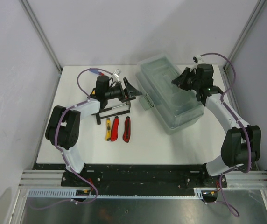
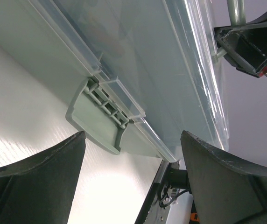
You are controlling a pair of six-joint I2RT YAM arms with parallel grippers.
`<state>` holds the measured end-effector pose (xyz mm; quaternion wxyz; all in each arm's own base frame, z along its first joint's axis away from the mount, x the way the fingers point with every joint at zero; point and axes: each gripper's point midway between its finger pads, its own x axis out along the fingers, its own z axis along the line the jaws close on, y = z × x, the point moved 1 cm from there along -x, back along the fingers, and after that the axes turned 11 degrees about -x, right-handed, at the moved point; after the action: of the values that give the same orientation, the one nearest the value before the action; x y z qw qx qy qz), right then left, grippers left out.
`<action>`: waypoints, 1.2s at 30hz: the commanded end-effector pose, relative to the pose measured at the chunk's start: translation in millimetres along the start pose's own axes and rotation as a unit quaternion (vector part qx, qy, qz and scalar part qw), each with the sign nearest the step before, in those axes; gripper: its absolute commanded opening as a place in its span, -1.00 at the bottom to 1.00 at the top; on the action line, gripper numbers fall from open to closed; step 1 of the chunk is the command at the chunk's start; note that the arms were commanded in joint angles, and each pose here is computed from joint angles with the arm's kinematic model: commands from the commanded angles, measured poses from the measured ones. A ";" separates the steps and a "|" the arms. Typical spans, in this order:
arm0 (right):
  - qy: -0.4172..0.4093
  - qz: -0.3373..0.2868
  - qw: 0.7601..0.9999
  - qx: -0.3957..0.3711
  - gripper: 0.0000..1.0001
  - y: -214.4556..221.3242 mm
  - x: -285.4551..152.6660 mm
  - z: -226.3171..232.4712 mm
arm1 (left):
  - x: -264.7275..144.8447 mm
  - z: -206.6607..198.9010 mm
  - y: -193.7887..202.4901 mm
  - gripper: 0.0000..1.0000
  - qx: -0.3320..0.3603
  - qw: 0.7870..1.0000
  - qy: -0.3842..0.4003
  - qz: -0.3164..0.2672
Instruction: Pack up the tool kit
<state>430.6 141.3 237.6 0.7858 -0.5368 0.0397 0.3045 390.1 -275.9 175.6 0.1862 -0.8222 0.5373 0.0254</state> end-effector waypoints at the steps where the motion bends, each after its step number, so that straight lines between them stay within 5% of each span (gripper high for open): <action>1: 0.029 -0.007 0.999 -0.044 -0.92 -16.4 5.2 -0.8 | -6.5 -19.1 3.0 0.75 0.034 0.999 0.023 0.003; 14: 0.004 -0.096 0.995 -0.030 -1.00 -104.8 -38.6 58.5 | -9.5 -7.1 6.3 0.75 0.034 0.999 0.004 -0.004; 23: 0.008 -0.101 0.993 0.065 -1.00 -112.5 -50.0 29.9 | -17.6 -23.1 -2.4 0.73 0.068 0.997 -0.001 -0.025; 36: -0.001 -0.087 0.961 0.264 -1.00 -69.2 -51.7 -34.2 | -13.0 -36.2 27.4 0.07 0.081 0.996 -0.020 -0.021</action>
<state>431.3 92.3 277.1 0.8809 -0.3879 0.0896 0.2560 364.2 -271.7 195.2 0.2410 -0.8239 0.5128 0.0163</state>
